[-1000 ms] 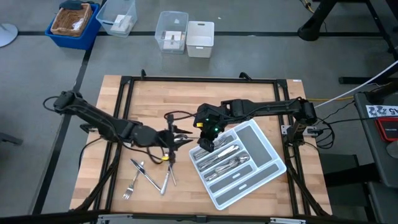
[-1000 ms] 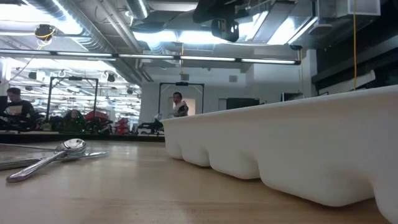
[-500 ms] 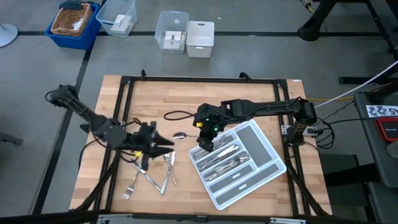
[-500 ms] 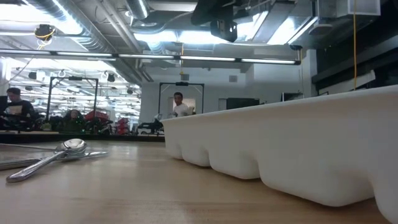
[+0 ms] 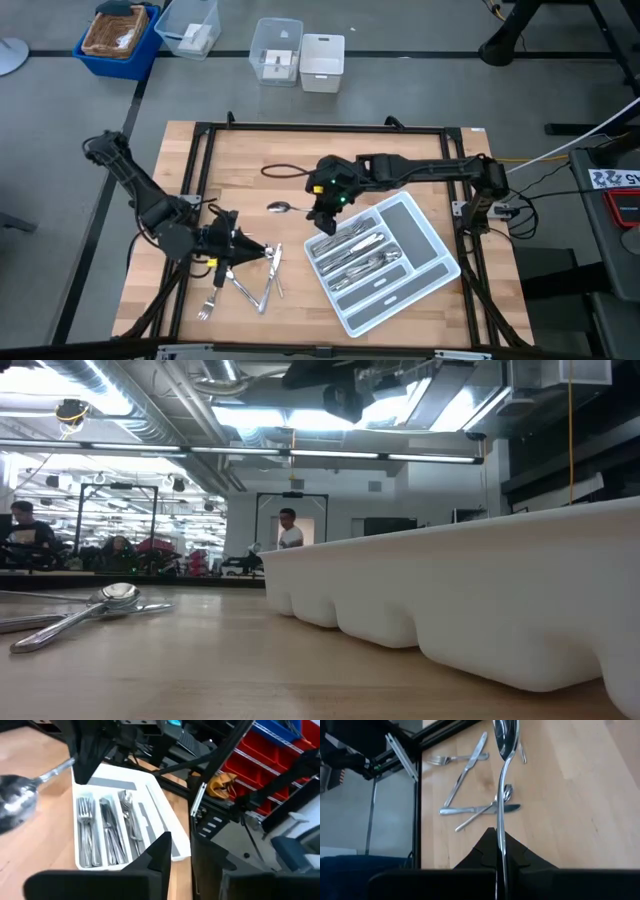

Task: Sort silverware
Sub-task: Put the silver spoon into the silverware tray

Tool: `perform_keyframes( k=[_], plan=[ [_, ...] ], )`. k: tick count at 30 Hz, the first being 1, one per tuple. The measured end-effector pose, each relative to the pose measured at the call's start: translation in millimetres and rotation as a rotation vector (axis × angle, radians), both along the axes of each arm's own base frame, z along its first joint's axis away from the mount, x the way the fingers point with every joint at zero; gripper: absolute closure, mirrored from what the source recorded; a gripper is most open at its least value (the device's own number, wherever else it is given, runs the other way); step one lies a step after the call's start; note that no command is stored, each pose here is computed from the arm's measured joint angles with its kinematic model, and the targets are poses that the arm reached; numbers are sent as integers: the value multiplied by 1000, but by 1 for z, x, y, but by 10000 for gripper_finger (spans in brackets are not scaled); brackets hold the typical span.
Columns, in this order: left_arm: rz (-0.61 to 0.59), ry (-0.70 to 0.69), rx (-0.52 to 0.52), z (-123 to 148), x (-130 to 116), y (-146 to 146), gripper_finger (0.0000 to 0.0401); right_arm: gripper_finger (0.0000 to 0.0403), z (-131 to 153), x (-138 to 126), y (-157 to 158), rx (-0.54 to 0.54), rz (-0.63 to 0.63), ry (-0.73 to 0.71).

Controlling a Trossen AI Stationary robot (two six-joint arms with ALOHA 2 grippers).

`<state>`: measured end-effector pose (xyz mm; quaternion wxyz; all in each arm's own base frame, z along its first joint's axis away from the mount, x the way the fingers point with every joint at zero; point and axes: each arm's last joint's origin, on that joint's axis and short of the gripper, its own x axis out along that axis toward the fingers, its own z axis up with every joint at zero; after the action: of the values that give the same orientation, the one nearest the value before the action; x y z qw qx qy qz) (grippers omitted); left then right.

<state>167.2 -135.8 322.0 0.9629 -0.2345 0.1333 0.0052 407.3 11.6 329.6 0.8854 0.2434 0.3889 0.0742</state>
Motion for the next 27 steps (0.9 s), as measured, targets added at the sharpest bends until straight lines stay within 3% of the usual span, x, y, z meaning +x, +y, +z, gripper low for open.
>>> perform_keyframes(
  k=[7,12,27],
  plan=[
    [63,-46,19,1,-17,-14,357,403,12,2,-13,20,4,-64],
    [229,-99,2,-1,-25,-21,358,403,35,3,-15,-33,40,-161],
    [408,-100,-62,-25,0,-30,356,403,118,-9,-15,-193,98,-468]
  ],
)
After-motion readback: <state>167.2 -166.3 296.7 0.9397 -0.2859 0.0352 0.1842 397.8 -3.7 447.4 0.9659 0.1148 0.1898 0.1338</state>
